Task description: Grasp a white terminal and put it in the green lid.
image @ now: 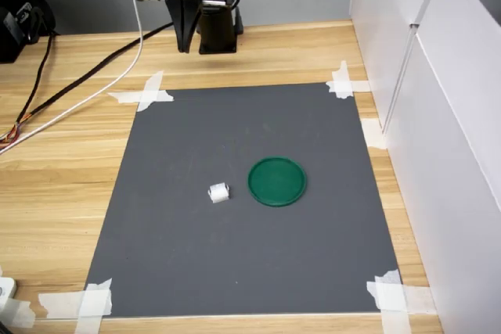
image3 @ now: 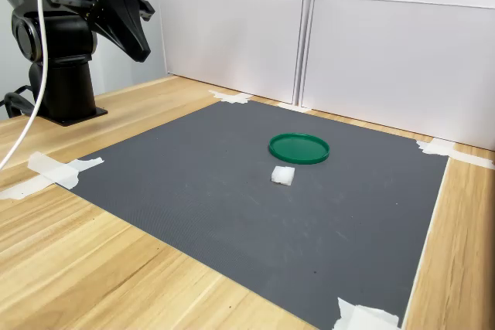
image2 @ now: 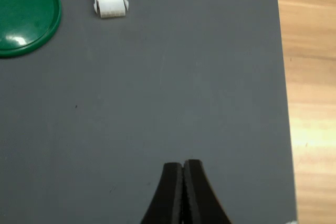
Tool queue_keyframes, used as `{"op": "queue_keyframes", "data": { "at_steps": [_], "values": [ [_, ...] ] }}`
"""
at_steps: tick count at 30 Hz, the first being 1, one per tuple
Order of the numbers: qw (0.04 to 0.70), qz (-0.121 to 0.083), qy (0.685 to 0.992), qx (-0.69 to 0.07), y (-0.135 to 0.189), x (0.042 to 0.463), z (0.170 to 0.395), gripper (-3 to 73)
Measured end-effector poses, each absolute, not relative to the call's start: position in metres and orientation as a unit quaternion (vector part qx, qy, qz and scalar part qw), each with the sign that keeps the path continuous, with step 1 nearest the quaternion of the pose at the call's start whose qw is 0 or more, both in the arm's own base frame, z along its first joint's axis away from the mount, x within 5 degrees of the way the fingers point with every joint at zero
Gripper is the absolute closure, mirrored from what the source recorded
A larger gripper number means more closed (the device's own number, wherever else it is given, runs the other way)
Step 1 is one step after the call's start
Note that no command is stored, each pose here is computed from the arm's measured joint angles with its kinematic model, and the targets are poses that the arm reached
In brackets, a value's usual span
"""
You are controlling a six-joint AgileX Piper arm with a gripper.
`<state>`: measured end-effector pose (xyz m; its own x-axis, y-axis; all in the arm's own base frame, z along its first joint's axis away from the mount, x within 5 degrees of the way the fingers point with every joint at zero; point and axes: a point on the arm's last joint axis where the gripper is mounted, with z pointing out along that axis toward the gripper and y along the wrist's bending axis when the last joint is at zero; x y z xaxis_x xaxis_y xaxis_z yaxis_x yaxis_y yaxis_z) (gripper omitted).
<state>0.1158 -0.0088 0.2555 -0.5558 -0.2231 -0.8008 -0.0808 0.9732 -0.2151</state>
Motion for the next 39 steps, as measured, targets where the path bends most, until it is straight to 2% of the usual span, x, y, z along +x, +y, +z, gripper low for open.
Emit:
{"op": "queue_keyframes", "data": {
  "at_steps": [9,12,16,21,25,28,33,37,39],
  "values": [
    [0.343,-0.086,0.918,-0.181,-0.015,0.184,0.268,71.7],
    [0.312,-0.091,0.919,-0.225,-0.017,0.206,0.273,71.7],
    [0.301,-0.093,0.908,-0.275,-0.017,0.232,0.290,71.7],
    [0.311,-0.075,0.896,-0.308,-0.014,0.258,0.308,71.7],
    [0.324,-0.078,0.879,-0.340,-0.013,0.275,0.319,71.7],
    [0.315,-0.072,0.878,-0.353,-0.013,0.283,0.322,71.7],
    [0.277,-0.049,0.885,-0.370,-0.013,0.301,0.320,70.8],
    [0.235,-0.026,0.889,-0.392,-0.013,0.312,0.312,63.7],
    [0.225,-0.020,0.890,-0.395,-0.013,0.318,0.308,55.6]
  ]
}}
